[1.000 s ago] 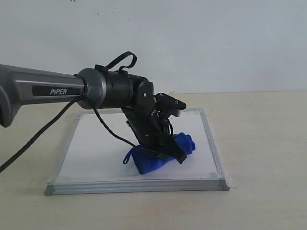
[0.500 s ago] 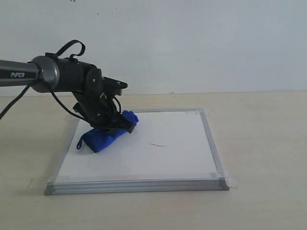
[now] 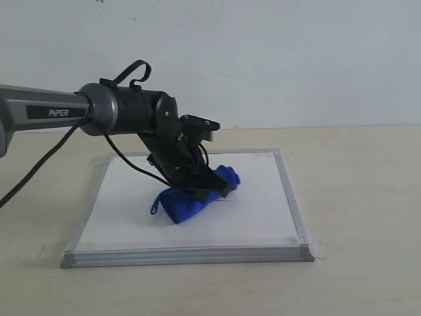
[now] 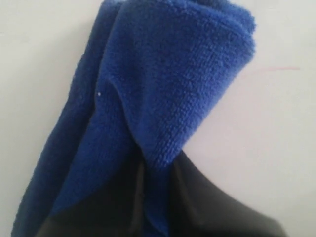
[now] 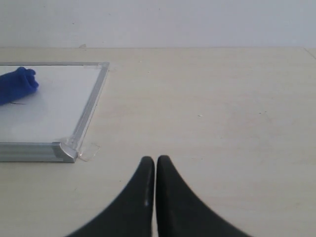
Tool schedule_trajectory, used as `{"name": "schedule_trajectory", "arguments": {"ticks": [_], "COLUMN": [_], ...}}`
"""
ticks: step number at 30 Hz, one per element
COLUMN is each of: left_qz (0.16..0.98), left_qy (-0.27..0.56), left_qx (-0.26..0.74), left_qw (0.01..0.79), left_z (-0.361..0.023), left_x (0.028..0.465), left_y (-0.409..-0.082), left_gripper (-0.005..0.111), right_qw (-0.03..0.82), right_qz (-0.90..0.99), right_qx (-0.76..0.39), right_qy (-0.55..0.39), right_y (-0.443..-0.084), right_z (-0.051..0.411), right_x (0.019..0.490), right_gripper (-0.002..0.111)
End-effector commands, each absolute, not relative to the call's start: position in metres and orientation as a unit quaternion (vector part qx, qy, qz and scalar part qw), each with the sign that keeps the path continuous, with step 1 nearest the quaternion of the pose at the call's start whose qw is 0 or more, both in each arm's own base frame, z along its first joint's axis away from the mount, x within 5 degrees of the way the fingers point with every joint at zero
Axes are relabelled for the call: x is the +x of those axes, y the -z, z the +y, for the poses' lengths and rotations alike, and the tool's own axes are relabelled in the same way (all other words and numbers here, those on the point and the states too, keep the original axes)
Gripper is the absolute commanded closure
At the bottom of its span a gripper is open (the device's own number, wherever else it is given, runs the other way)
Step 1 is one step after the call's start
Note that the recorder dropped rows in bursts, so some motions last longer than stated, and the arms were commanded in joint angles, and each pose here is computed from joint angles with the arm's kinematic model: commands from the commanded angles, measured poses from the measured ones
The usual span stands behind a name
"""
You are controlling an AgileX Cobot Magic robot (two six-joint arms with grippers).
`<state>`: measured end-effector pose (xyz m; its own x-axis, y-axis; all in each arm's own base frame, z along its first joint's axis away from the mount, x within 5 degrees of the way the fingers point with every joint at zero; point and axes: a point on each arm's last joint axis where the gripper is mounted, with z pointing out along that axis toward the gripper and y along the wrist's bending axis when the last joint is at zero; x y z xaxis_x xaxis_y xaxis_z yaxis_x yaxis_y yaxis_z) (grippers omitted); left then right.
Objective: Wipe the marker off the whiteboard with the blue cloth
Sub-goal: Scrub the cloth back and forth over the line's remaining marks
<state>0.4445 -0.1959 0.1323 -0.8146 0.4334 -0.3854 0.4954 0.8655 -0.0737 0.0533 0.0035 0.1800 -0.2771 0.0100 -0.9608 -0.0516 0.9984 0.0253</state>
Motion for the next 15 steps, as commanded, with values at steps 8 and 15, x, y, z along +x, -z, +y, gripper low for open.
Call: {"name": "schedule_trajectory", "arguments": {"ticks": [8,15], "left_qz": [0.921,0.945], "left_qy": [0.153,0.110], "left_qx": [0.308,0.226], "left_qw": [0.184,0.210], "left_z": [-0.232,-0.170], "left_x": [0.431,0.463], "left_y": [-0.135,-0.133], "left_gripper": [0.103,0.103], "right_qw": [0.606,0.606], "right_qz": [0.795,0.795], "right_qx": [-0.013,-0.013], "right_qy": [-0.021,-0.021], "right_y": [-0.181,-0.181], "right_z": [0.003,0.003], "right_x": [0.053,0.053], "right_gripper": [0.107,0.107]}}
